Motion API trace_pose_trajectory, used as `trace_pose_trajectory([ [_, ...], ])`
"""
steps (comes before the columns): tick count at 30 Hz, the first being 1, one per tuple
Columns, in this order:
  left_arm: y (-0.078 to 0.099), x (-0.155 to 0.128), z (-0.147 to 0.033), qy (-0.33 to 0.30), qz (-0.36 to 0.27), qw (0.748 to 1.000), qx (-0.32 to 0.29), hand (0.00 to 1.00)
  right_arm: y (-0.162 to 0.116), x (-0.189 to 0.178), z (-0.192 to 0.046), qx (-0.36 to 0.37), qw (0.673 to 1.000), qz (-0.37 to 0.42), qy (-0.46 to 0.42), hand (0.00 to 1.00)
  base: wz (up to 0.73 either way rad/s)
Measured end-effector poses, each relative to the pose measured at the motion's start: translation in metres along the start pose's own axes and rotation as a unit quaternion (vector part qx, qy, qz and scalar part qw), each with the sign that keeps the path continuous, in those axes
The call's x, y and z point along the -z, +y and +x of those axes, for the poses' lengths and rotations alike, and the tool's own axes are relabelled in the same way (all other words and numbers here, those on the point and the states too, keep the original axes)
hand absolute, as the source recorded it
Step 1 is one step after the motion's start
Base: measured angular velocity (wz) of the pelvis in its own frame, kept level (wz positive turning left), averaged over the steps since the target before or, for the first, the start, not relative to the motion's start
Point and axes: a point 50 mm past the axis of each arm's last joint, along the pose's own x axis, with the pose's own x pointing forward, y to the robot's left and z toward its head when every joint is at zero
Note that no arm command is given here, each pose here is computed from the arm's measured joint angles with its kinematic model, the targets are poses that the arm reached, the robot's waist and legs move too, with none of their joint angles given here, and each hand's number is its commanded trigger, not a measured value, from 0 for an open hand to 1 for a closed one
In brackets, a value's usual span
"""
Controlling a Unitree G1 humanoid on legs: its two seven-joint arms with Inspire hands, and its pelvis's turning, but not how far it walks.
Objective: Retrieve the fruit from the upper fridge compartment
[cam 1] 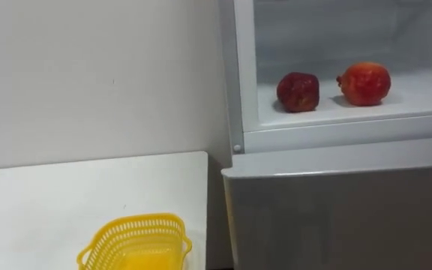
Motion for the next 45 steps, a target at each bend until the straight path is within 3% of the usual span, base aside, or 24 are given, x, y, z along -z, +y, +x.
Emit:
trace_pose_trajectory([
  [4,0.018,0.054,-0.019,0.139,0.005,0.989,-0.044,0.00,-0.002,-0.004,0.000,0.003,1.000,-0.001,-0.007,0.00,0.00],
  [7,0.039,0.099,-0.045,0.265,-0.010,0.960,-0.090,0.00,-0.001,-0.005,-0.001,0.001,1.000,0.000,-0.008,0.00,-0.05],
  [10,0.059,0.137,-0.077,0.371,-0.016,0.917,-0.145,0.00,0.000,-0.004,-0.001,-0.006,1.000,0.005,-0.001,0.00,0.00],
  [12,0.069,0.160,-0.113,0.452,-0.017,0.875,-0.174,0.00,0.001,-0.003,-0.001,-0.013,1.000,0.006,0.005,0.00,0.00],
  [21,0.087,0.195,-0.221,0.648,0.033,0.737,-0.186,0.00,0.002,-0.004,-0.001,-0.021,1.000,0.007,0.022,0.00,0.01],
  [24,0.089,0.197,-0.245,0.683,0.035,0.708,-0.174,0.00,0.001,-0.006,-0.001,-0.020,1.000,0.006,0.020,0.00,0.00],
  [31,0.097,0.196,-0.277,0.737,0.044,0.659,-0.144,0.00,0.003,-0.004,-0.001,-0.032,0.999,-0.001,0.032,0.00,0.00],
  [38,0.098,0.194,-0.298,0.777,0.122,0.618,0.007,0.00,0.007,-0.004,-0.001,-0.045,0.998,-0.015,0.040,0.00,-0.01],
  [45,0.087,0.196,-0.300,0.771,0.189,0.586,0.161,0.00,0.009,-0.002,-0.001,-0.048,0.998,-0.017,0.045,0.00,0.00],
])
